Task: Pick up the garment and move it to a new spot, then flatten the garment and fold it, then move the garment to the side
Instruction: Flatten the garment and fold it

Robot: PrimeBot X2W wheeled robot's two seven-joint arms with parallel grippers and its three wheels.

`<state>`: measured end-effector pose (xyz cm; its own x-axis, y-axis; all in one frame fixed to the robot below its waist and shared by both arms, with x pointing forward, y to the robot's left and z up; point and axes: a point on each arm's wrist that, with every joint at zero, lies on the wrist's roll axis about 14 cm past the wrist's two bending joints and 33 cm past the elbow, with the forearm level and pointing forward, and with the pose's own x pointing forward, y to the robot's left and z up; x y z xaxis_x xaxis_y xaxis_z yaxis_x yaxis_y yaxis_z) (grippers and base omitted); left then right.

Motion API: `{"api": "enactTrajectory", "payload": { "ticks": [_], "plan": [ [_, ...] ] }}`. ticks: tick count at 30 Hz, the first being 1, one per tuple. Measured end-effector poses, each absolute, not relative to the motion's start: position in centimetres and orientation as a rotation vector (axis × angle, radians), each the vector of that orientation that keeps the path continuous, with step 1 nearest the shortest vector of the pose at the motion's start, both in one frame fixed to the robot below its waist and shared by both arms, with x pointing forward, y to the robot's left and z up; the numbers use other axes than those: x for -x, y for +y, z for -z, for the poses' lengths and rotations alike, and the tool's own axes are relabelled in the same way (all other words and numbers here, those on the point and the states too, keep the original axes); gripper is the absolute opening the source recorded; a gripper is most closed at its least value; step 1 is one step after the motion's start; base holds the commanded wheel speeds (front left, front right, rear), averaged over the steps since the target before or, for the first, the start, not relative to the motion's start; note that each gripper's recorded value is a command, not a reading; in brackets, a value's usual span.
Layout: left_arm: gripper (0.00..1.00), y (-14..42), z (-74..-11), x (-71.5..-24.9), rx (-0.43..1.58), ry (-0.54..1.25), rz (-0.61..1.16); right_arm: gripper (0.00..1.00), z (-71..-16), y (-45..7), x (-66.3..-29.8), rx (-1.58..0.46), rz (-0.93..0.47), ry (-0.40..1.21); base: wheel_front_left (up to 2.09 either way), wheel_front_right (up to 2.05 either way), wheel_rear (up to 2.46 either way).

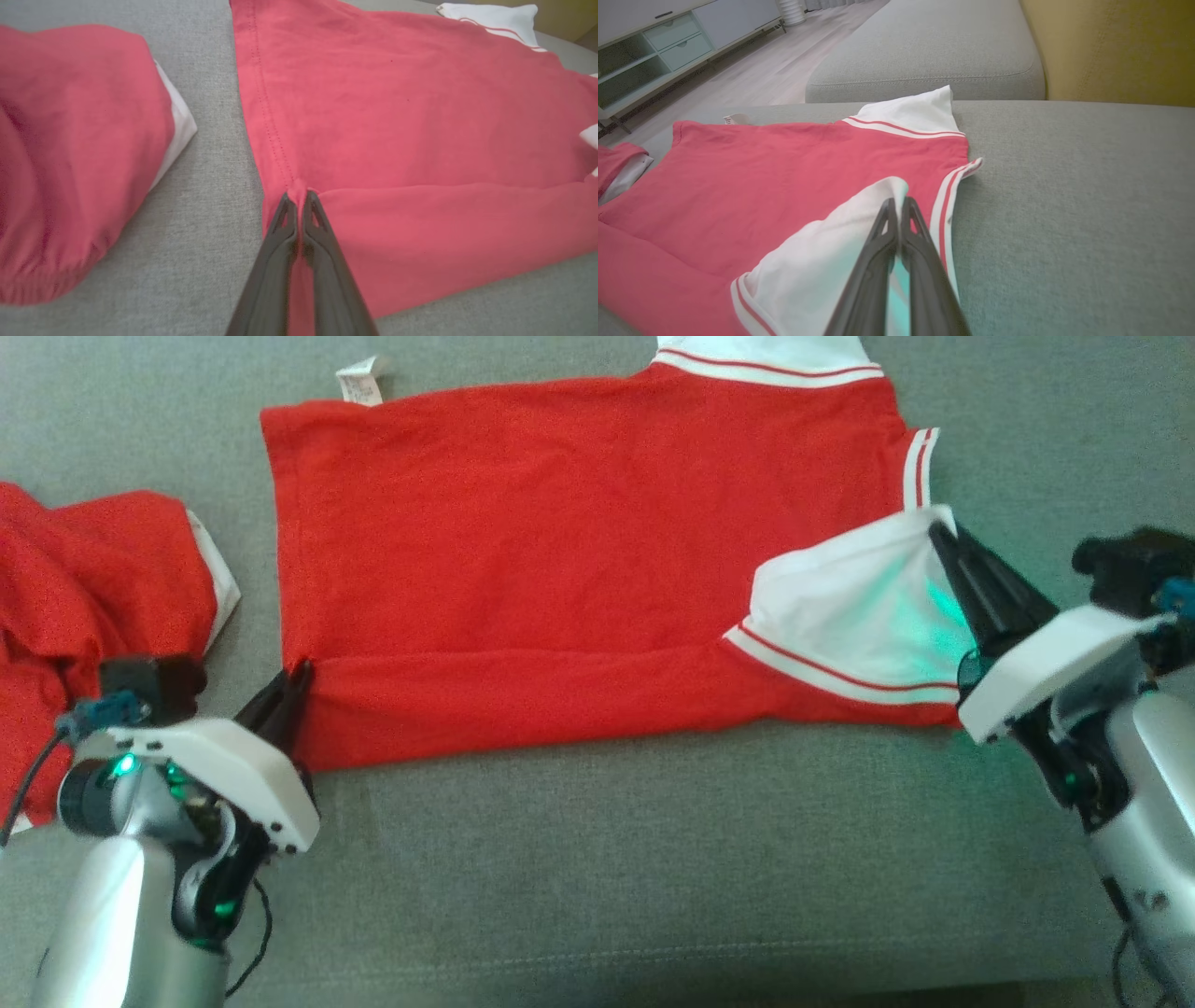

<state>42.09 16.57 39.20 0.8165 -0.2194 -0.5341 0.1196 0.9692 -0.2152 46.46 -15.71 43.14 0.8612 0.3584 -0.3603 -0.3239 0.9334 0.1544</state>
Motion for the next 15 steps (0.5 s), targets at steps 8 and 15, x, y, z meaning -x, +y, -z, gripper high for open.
{"api": "enactTrajectory", "payload": {
  "ticks": [8,15],
  "plan": [
    [1.0,16.1,-36.6,-42.7,0.196,0.65,0.197,1.0,-41.0,-15.3,-48.7,-0.076,-0.38,0.409,0.0,0.0,0.0],
    [1.0,16.6,-37.7,-44.2,0.24,0.477,0.12,1.0,-42.3,-16.4,-49.4,-0.091,-0.334,0.254,0.0,0.0,0.0]
  ]
}}
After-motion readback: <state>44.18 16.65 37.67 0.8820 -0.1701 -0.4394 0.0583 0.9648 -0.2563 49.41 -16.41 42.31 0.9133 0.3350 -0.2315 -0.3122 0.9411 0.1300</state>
